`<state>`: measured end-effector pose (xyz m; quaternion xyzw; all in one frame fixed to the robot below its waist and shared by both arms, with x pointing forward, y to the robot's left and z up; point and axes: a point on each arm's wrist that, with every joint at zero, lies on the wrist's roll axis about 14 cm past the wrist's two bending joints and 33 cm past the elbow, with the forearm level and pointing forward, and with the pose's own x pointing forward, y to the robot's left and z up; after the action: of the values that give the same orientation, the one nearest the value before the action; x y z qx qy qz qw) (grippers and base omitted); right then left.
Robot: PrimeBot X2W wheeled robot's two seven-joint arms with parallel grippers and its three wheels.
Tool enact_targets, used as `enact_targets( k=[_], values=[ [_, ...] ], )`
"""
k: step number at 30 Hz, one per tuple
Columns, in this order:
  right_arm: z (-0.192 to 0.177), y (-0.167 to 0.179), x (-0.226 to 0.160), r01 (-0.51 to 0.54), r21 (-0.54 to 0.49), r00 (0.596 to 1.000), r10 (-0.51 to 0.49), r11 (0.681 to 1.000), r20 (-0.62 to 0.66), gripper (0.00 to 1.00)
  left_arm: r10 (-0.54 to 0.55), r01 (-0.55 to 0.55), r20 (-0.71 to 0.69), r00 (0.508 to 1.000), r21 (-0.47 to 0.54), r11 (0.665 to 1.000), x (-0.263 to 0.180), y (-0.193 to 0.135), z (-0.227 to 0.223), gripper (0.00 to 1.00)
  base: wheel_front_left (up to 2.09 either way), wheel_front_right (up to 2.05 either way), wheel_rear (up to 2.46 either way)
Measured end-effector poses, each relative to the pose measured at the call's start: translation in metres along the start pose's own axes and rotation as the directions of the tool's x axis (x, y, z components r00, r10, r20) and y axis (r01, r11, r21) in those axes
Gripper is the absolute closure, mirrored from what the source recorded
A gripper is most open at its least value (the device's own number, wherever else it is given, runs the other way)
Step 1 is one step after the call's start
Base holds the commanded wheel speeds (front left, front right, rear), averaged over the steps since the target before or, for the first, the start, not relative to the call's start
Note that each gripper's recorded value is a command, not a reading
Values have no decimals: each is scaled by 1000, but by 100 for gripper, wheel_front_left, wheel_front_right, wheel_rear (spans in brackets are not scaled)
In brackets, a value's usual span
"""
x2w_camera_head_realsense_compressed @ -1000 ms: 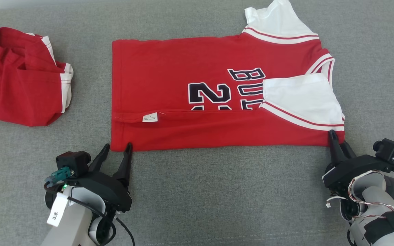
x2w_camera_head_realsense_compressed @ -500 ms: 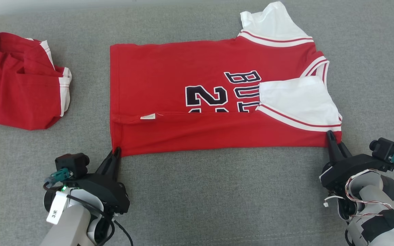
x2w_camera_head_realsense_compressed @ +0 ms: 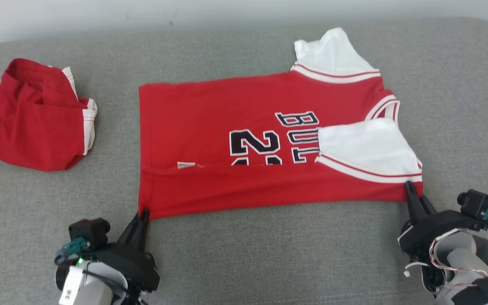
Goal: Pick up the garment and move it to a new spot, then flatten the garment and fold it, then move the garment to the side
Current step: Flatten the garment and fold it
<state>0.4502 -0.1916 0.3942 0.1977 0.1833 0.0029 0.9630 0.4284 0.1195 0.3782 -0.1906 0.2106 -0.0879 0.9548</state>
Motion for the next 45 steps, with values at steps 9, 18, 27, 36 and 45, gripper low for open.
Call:
enact_targets(
  k=[9, 18, 27, 36, 45],
  values=[
    [-17, -7, -30, -8, -18, 1000, 8, 1000, -27, 100, -9, 9, 12, 1000, -2, 1000, -26, -3, -9, 100, 0, 0, 0],
    [-23, 3, -46, -45, -3, 999, 45, 999, -16, 100, 4, -4, -1, 1000, 1, 1000, -48, 4, -24, 100, 0, 0, 0],
    [-41, -9, -68, -22, 27, 999, 23, 999, -37, 100, -9, 9, 17, 1000, 7, 1000, -57, -2, -26, 100, 0, 0, 0],
    [-35, -10, -70, -28, 40, 999, 29, 999, -14, 100, -14, 14, 22, 1000, -1, 1000, -63, -8, -28, 100, 0, 0, 0],
    [-31, -7, -66, -42, 39, 999, 42, 998, -2, 91, -6, 6, 45, 999, -1, 1000, -62, -7, -21, 100, 0, 0, 0]
  ],
)
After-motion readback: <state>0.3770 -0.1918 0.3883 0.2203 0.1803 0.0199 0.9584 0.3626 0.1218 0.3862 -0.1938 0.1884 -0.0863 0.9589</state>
